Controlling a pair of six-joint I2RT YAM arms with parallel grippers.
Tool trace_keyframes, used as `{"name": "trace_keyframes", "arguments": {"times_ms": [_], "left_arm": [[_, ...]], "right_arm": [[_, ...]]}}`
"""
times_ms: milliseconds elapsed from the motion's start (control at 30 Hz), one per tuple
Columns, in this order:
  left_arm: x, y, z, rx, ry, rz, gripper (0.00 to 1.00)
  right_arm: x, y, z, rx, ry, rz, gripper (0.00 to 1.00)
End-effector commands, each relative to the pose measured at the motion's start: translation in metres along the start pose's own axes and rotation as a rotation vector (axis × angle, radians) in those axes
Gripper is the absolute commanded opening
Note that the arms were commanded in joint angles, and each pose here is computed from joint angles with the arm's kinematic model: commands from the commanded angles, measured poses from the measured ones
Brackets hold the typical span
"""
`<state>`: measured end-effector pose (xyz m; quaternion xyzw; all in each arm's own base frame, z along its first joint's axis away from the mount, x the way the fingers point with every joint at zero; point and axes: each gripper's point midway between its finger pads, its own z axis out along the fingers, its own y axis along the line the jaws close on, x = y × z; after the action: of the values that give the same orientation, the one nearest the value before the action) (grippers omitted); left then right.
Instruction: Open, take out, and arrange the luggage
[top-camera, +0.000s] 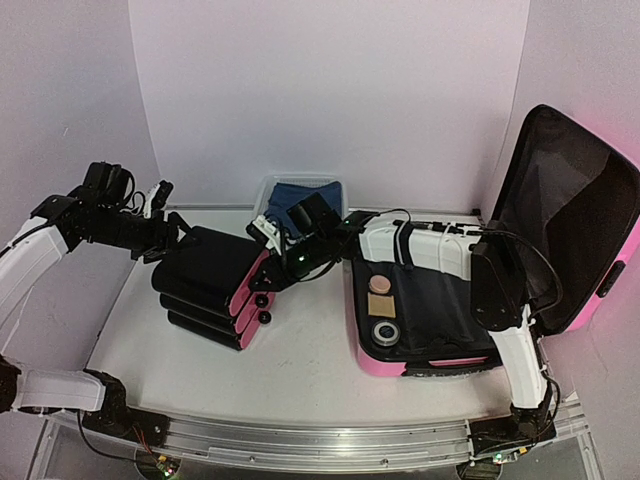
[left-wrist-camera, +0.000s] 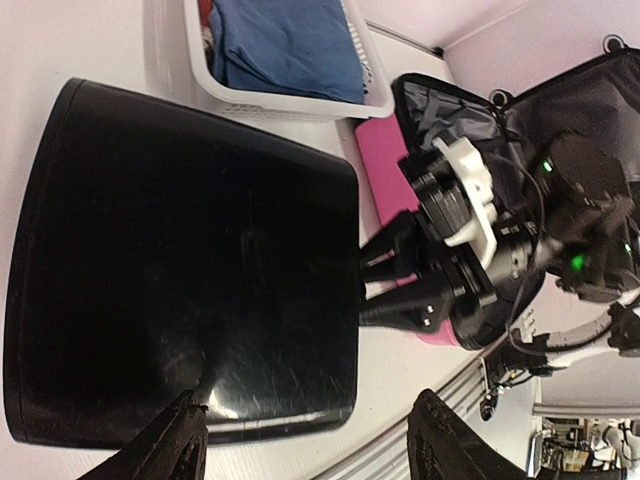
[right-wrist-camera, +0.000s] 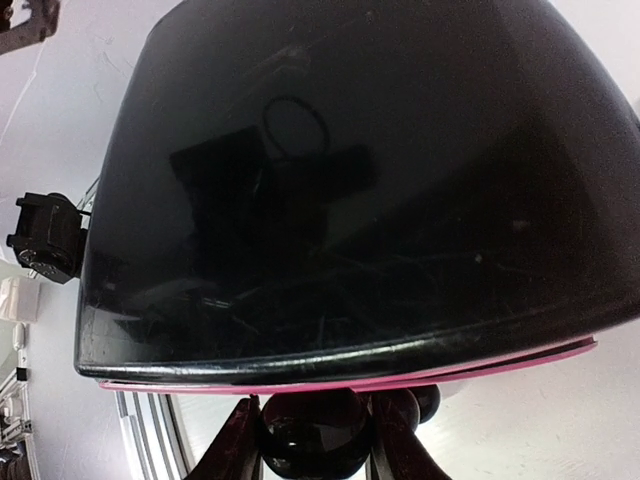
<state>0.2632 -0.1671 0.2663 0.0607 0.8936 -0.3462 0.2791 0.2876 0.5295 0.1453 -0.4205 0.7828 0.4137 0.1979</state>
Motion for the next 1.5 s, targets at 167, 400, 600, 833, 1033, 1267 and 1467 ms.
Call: {"name": "trace_keyframes", "arguments": {"times_ms": [167, 400, 600, 833, 1033, 1267, 1467], "left_arm": [[-0.027, 0.024, 0.01, -0.134, -0.062, 0.01, 0.7], [-0.032, 0.036, 0.024, -0.164, -0.042, 0.007, 0.69], [-0.034, 0.035, 0.02, -0.165, -0.058, 0.022, 0.69], [-0.038, 0.03, 0.016, -0.157, -0.075, 0.039, 0.69], [-0.038, 0.027, 0.012, -0.151, -0.085, 0.051, 0.69], [-0.042, 0.022, 0.011, -0.132, -0.088, 0.058, 0.69], [-0.043, 0.016, 0.009, -0.103, -0.086, 0.062, 0.71]], "right_arm": [[-0.019, 0.027, 0.006, 0.058, -0.099, -0.025, 0.21], [0.011, 0.024, -0.026, 0.156, -0.053, 0.009, 0.27], [0.035, 0.033, -0.048, 0.155, -0.021, 0.042, 0.31], [0.033, 0.034, -0.054, 0.173, -0.025, 0.047, 0.4], [0.032, 0.037, -0.086, 0.247, -0.032, 0.044, 0.77], [0.045, 0.018, -0.174, 0.535, -0.081, 0.005, 0.98], [0.085, -0.085, -0.246, 0.869, -0.107, 0.327, 0.98]]}}
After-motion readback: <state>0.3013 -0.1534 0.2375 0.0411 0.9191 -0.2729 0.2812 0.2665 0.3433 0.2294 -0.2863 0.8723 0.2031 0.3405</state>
